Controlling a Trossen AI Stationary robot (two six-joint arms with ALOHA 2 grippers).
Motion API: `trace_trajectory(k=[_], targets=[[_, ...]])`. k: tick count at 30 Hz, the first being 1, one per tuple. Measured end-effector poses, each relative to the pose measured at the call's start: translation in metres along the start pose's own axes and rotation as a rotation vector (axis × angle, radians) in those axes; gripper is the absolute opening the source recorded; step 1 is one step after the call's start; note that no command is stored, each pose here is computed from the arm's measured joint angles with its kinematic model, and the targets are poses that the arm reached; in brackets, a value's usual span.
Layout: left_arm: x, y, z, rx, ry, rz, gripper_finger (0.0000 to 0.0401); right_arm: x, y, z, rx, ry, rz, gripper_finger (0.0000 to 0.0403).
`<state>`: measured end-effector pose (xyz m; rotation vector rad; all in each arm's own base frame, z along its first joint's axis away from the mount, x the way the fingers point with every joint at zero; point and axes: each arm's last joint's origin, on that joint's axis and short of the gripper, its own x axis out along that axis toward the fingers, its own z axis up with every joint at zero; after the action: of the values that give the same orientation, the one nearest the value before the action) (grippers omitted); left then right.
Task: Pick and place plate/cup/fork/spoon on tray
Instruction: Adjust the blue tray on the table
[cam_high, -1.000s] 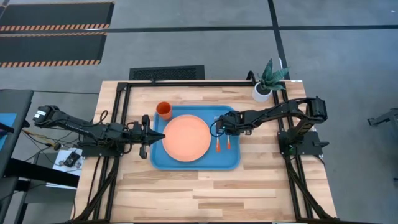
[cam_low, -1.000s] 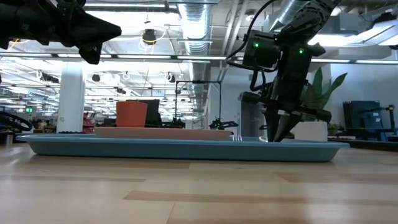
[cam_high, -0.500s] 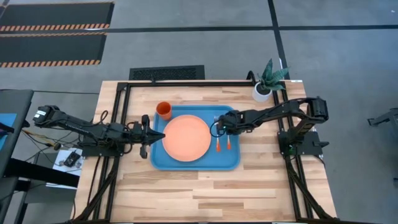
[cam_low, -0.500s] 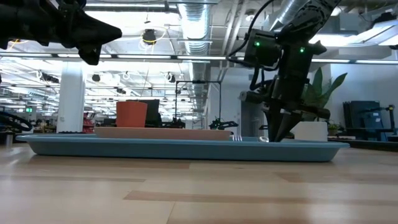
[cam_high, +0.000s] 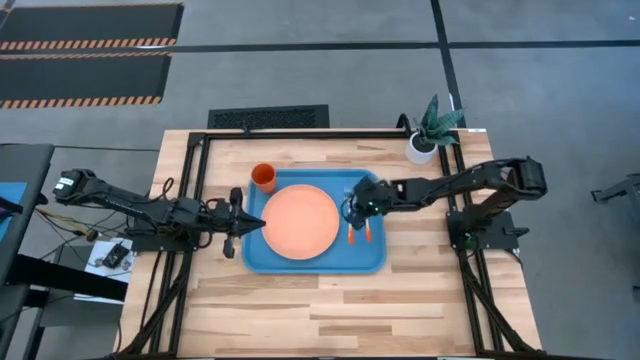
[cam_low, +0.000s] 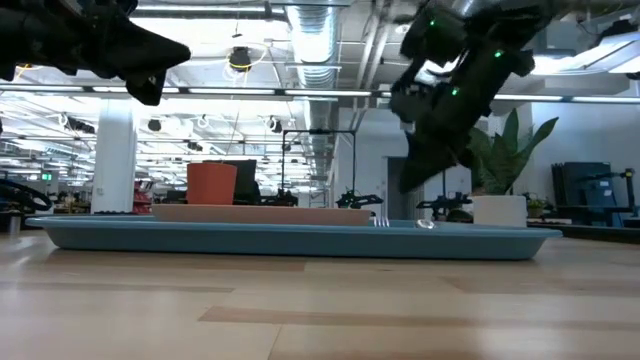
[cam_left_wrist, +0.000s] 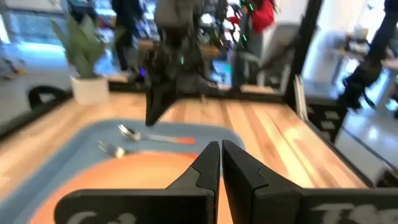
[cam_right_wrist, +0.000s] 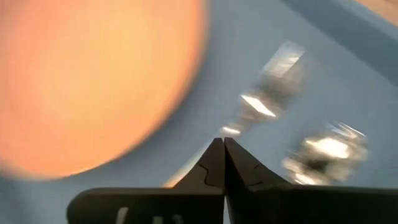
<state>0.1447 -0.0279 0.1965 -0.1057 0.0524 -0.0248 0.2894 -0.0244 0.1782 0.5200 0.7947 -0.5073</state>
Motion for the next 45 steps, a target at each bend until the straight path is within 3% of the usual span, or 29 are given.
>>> trace_trajectory(k=[2, 12, 20, 31, 45], targets=[[0.0, 0.0, -0.005, 0.002, 0.051, -0.029, 0.0006, -0.002, 0.007, -0.006, -0.071, -0.032, 0.079, 0.0011], [0.001, -0.019, -0.03, -0.047, 0.289, -0.18, 0.0006, -0.015, 0.041, -0.05, -0.314, 0.039, 0.189, 0.0006], [0.009, -0.034, -0.059, -0.109, 0.492, -0.096, 0.0006, -0.027, 0.057, -0.079, -0.406, 0.131, 0.214, 0.0004], [0.024, -0.052, -0.072, -0.094, 0.703, -0.04, 0.0006, -0.035, 0.059, -0.102, -0.477, 0.256, 0.192, 0.0004], [0.032, -0.056, -0.076, -0.129, 0.793, 0.014, 0.0006, -0.03, 0.047, -0.117, -0.493, 0.327, 0.206, 0.0004]])
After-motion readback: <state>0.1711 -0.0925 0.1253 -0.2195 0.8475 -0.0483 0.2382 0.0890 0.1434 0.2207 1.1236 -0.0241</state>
